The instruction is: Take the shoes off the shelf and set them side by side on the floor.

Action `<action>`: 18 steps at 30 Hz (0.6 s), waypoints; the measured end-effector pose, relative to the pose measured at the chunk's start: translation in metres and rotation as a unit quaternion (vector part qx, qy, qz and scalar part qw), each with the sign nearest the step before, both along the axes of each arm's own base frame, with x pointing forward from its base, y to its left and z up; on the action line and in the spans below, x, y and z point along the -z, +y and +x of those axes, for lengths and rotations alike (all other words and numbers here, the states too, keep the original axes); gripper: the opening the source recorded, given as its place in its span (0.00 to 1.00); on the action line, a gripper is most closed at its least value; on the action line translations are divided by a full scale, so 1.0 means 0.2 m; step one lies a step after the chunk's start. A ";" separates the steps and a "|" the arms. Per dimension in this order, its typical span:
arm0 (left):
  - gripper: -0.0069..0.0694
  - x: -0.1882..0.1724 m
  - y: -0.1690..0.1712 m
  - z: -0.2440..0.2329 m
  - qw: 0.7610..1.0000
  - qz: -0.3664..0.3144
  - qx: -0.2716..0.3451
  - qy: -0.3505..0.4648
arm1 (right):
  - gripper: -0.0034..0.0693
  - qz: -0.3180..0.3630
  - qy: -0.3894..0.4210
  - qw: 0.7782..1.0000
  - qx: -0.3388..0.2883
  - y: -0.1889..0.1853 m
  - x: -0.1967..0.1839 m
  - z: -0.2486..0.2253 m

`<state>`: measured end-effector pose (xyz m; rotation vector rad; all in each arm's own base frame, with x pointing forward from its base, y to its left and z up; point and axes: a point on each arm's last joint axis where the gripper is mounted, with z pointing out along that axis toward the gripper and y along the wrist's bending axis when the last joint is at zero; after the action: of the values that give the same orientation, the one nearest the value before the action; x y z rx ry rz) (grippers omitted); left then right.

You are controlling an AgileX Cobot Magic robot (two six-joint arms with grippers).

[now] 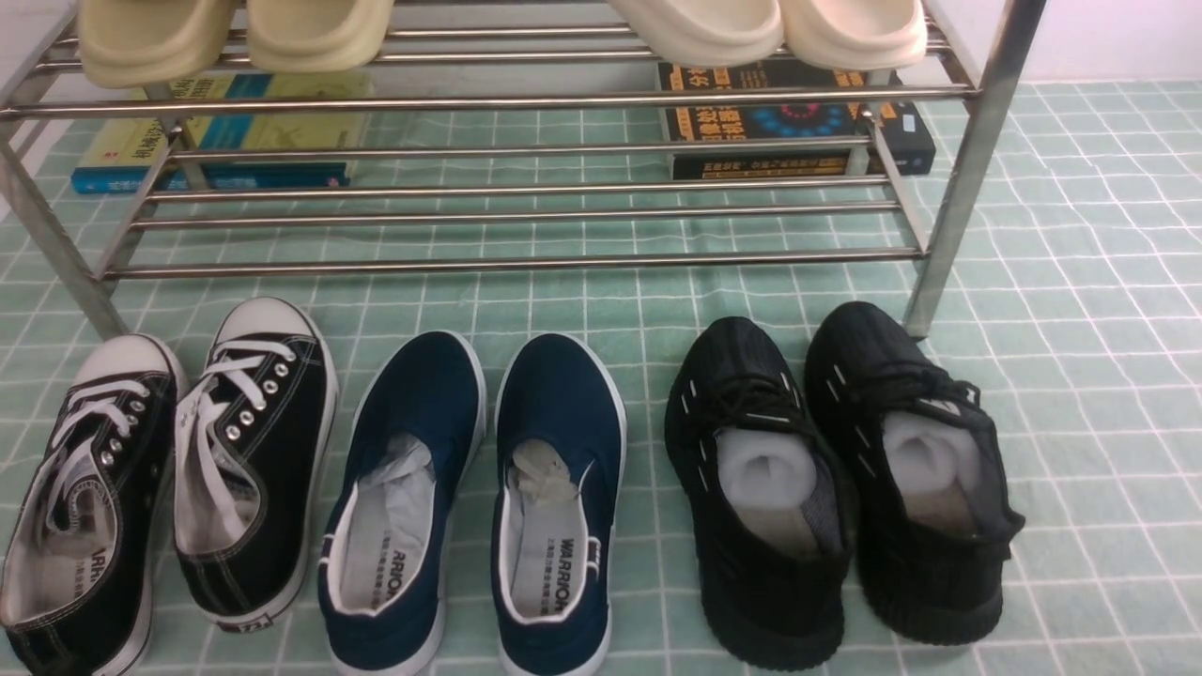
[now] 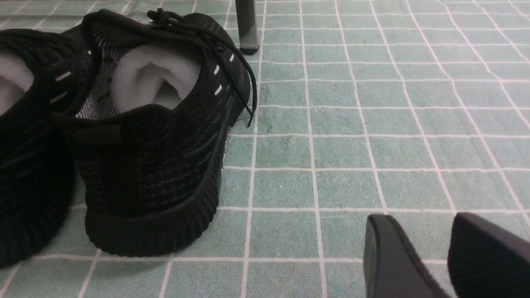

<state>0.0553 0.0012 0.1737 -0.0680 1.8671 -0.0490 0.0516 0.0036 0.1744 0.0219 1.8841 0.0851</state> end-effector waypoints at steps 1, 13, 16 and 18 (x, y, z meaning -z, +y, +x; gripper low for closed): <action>0.14 0.00 0.00 0.00 1.000 0.001 -0.001 -0.002 | 0.38 0.000 0.000 1.000 0.000 0.00 0.00 0.00; 0.14 0.00 0.01 -0.01 1.000 0.026 -0.008 -0.010 | 0.38 0.000 0.000 1.000 0.000 0.00 0.00 0.00; 0.15 0.00 0.01 -0.01 1.000 0.026 -0.008 -0.010 | 0.38 0.000 0.000 1.000 0.000 0.00 0.00 0.00; 0.15 0.00 0.01 -0.01 1.000 0.026 -0.008 -0.010 | 0.38 0.000 0.000 1.000 0.000 0.00 0.00 0.00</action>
<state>0.0531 0.0036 0.1744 -0.0453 1.8465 0.0097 0.0516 0.0036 0.1744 0.0219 1.8841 0.0851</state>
